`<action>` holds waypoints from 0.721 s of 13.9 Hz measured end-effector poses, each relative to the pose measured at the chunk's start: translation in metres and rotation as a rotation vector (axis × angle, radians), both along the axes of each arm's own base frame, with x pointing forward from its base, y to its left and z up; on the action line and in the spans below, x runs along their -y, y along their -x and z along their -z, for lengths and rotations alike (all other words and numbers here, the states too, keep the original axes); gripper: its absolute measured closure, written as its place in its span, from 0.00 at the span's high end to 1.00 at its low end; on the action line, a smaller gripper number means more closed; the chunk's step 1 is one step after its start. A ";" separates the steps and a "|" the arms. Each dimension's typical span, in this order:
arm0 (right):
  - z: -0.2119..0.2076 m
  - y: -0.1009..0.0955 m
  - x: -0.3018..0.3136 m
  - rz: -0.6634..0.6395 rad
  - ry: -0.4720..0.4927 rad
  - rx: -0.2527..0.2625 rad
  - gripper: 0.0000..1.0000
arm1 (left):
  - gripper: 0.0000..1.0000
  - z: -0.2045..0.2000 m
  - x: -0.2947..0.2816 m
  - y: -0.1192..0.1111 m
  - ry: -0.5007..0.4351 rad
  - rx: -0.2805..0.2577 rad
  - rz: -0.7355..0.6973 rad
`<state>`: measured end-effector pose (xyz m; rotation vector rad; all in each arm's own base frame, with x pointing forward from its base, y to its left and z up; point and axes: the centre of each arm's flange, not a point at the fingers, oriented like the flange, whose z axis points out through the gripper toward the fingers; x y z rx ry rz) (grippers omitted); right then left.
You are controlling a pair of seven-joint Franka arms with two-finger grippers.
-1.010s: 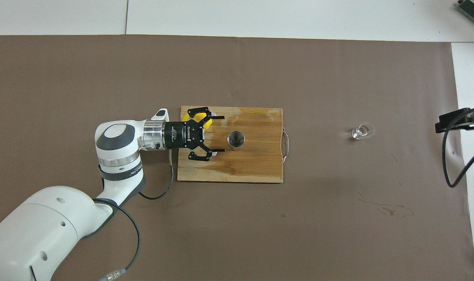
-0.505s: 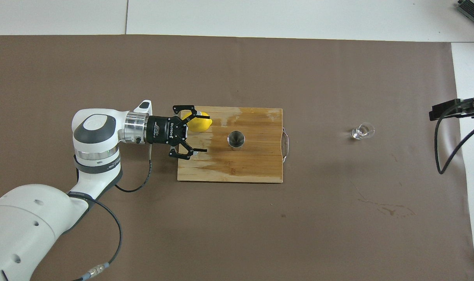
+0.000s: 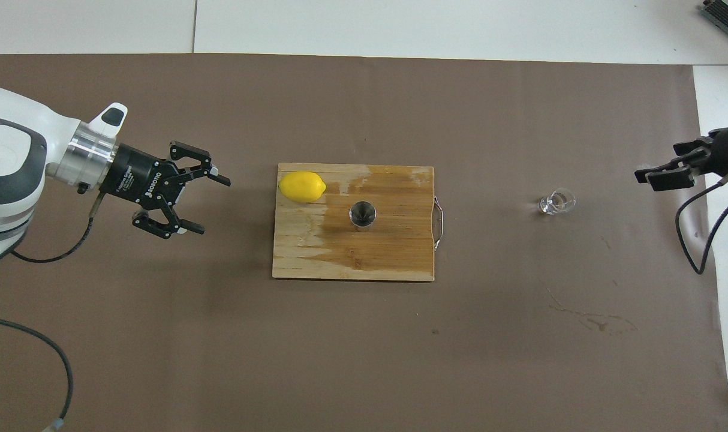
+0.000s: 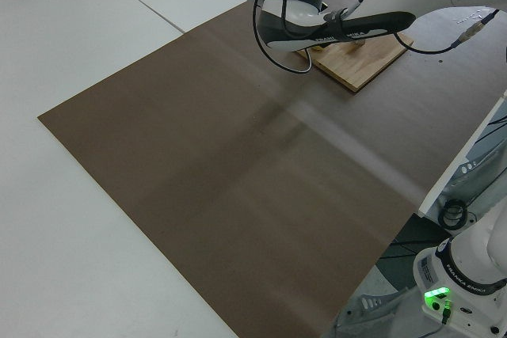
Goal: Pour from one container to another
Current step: 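Withdraw the left gripper from the cup while the right gripper moves forward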
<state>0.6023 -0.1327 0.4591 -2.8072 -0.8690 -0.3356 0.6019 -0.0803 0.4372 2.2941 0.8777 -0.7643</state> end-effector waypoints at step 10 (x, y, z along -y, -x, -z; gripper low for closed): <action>0.074 0.064 0.055 -0.384 -0.194 0.176 1.00 | 1.00 -0.137 0.002 0.007 -0.444 0.539 0.602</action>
